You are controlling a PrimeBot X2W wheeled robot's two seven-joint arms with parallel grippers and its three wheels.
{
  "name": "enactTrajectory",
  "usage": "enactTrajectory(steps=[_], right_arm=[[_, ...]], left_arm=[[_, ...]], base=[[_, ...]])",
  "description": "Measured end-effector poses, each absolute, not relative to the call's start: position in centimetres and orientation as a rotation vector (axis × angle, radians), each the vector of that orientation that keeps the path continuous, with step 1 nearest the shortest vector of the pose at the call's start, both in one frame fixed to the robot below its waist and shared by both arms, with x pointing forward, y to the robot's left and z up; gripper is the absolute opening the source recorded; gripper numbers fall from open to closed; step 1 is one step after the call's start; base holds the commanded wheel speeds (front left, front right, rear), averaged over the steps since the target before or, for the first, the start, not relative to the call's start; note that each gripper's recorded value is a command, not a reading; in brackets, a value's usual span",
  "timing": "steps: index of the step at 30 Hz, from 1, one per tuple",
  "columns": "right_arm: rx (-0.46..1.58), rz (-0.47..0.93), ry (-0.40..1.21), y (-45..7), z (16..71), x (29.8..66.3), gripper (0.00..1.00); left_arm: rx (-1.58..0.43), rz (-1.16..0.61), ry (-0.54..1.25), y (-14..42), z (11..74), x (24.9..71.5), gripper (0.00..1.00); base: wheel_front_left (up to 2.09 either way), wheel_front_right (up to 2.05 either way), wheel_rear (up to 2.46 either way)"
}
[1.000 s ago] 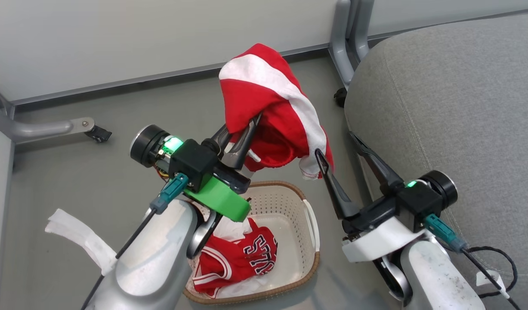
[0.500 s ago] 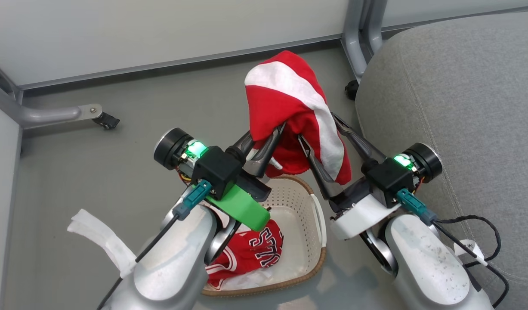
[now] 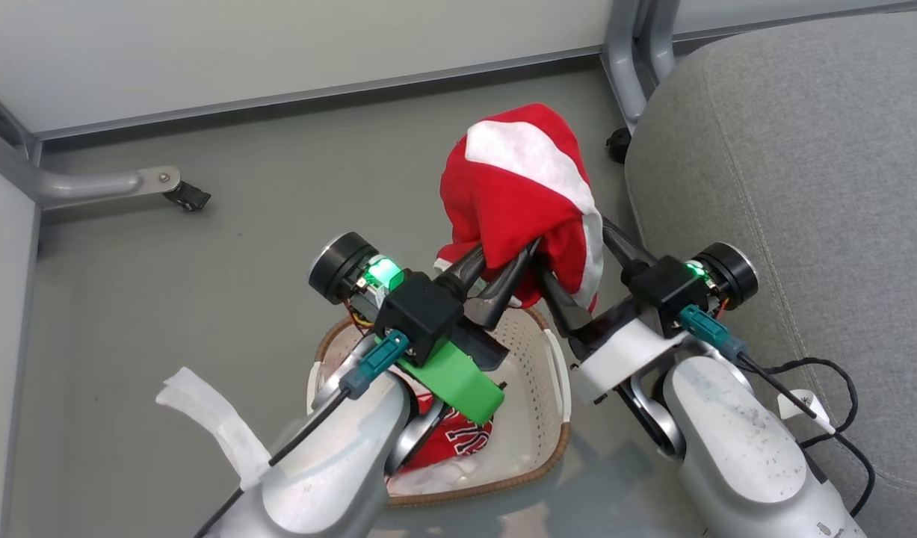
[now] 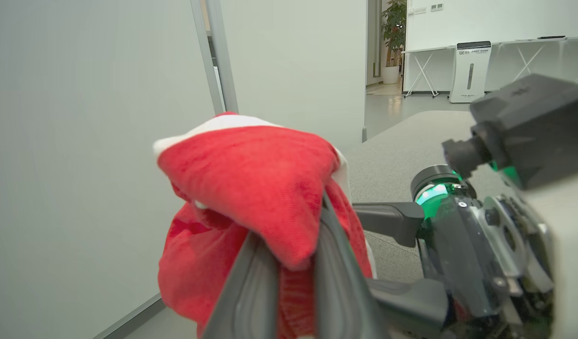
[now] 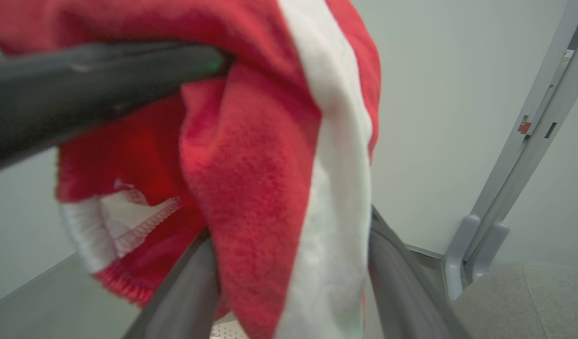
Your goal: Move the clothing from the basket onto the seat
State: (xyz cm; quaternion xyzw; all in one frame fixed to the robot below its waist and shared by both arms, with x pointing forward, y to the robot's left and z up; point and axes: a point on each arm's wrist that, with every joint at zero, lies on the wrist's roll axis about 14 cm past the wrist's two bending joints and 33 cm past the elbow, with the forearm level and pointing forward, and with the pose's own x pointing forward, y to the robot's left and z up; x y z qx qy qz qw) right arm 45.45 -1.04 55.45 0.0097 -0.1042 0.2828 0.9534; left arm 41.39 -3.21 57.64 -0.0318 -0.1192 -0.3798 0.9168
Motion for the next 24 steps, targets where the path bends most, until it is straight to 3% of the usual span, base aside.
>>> enactTrajectory(steps=[2,3,4,5,23,24], right_arm=[[0.029,0.576,-0.207,-0.97,55.34,45.52,1.00],[0.035,0.578,-0.203,-0.91,55.24,45.52,0.44],[0.038,0.579,-0.196,-0.86,55.03,45.50,0.07],[0.042,0.579,-0.190,-0.85,54.85,45.50,0.00],[0.065,0.564,-0.188,-1.28,55.03,45.56,0.00],[0.066,0.563,-0.188,-1.29,55.03,45.58,0.00]], left_arm=[[-0.070,-0.785,-0.241,-3.35,57.50,41.33,0.00],[-0.073,-0.785,-0.237,-3.35,57.40,41.34,0.00],[-0.074,-0.785,-0.233,-3.35,57.30,41.37,0.00],[-0.074,-0.785,-0.231,-3.35,57.23,41.39,0.00],[-0.069,-0.772,-0.222,-3.02,57.00,41.54,0.00],[-0.069,-0.768,-0.223,-2.90,57.03,41.61,0.45]], base=[[0.00,0.00,0.00],[0.00,0.00,0.00],[0.00,0.00,0.00],[0.00,0.00,0.00],[0.00,0.00,0.00],[0.00,0.00,0.00]])
